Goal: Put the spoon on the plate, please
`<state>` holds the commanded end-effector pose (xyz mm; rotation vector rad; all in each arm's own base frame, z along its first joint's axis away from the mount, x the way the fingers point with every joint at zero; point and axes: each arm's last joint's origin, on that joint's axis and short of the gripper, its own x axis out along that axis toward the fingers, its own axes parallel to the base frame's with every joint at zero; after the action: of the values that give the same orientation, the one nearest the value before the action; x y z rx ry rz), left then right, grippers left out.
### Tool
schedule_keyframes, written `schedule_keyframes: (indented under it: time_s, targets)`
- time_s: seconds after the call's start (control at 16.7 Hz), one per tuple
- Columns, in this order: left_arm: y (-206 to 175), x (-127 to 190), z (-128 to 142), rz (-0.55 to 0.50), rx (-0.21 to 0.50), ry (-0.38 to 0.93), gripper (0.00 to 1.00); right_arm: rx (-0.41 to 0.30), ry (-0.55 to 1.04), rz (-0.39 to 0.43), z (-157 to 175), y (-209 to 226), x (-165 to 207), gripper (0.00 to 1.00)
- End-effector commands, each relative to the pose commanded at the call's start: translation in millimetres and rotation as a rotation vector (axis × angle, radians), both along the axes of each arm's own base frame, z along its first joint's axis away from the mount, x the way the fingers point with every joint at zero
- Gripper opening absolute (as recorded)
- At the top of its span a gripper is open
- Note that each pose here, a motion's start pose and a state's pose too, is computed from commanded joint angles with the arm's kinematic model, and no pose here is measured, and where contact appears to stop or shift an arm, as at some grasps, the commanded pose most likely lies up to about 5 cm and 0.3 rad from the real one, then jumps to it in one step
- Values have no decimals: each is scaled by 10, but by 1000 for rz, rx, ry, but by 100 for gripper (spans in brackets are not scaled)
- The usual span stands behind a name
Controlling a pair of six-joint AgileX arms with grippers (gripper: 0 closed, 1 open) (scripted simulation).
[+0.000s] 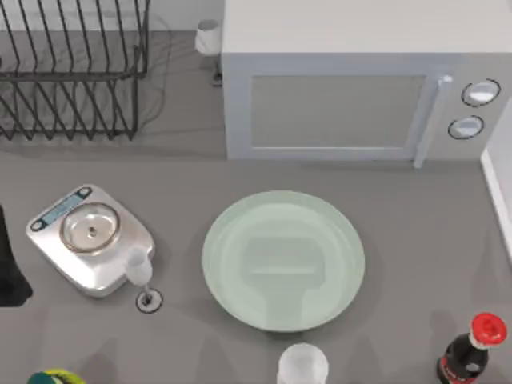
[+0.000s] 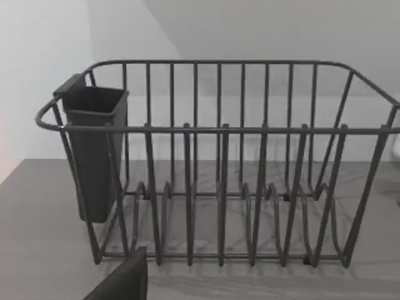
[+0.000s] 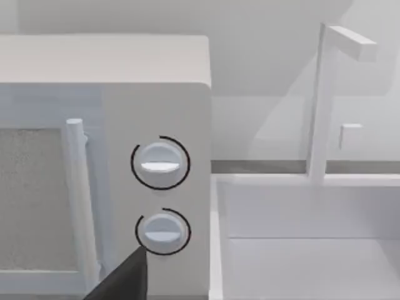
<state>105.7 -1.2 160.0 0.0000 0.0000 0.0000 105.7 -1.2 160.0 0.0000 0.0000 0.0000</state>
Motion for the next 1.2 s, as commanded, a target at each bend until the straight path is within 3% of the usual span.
schedule_keyframes:
  time_s: [0.24,0.48,0.84,1.2]
  targets:
    - [9,2,54,9,15,25,100,0,0,0,0,0,0,100]
    - [62,64,328,43,89,185,100,0,0,0,0,0,0,100]
    - [279,608,685,50,209,711,100,0,0,0,0,0,0,100]
    - [711,1369,644,-48,237,1225,100,0,0,0,0,0,0,100]
